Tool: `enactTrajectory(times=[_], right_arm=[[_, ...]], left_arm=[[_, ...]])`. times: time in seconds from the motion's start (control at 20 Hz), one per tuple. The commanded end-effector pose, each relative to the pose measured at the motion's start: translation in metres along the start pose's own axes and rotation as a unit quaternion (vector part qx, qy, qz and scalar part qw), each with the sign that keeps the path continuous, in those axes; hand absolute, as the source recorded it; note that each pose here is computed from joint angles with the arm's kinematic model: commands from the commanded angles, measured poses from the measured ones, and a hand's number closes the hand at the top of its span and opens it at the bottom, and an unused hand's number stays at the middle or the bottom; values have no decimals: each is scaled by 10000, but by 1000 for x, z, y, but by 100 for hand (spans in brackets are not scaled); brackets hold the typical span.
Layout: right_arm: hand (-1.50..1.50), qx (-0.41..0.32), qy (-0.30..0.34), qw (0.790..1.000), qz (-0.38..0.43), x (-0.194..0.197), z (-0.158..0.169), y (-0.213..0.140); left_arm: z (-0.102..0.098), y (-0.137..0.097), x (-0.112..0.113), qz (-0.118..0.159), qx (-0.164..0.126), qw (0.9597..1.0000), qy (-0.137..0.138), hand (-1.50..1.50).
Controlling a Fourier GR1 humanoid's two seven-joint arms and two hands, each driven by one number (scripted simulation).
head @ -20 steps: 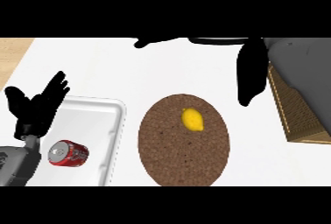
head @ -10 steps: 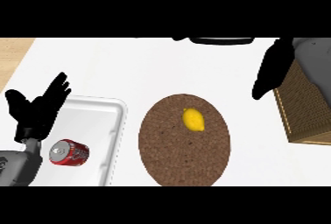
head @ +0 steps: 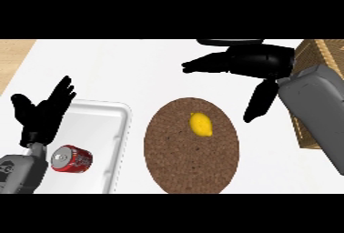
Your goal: Pick the lemon from the placemat and place it in the basket
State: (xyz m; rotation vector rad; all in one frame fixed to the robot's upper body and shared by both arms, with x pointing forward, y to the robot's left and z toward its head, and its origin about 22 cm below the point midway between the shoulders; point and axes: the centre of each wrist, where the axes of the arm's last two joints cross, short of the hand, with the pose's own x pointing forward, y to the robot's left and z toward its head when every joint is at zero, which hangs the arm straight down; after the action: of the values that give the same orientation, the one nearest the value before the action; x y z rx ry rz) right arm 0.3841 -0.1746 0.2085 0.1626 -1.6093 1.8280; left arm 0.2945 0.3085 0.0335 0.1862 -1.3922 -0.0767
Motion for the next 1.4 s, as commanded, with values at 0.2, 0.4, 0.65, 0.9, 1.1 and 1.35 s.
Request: enactTrajectory(times=[0.2,0.4,0.65,0.9,1.1,1.35], right_arm=[[-150,-79,-503,9969,-603,-38,-45,75],[-150,3,-448,9974,-560,-51,-49,88],[-150,438,-176,9986,-229,-42,-73,109],[-150,603,46,9982,3,-69,-71,97],[-150,564,-46,9984,60,-57,-88,103],[-150,673,-137,9976,-108,-69,-66,115]], left_arm=[[4,-6,-4,8,-88,10000,-8,0],[-5,-4,27,105,-23,9999,84,0],[-6,0,25,-36,22,10000,39,0],[14,2,3,-3,-170,9999,24,0],[-10,7,20,-14,71,10000,19,0],[6,18,-18,-44,52,10000,38,0]])
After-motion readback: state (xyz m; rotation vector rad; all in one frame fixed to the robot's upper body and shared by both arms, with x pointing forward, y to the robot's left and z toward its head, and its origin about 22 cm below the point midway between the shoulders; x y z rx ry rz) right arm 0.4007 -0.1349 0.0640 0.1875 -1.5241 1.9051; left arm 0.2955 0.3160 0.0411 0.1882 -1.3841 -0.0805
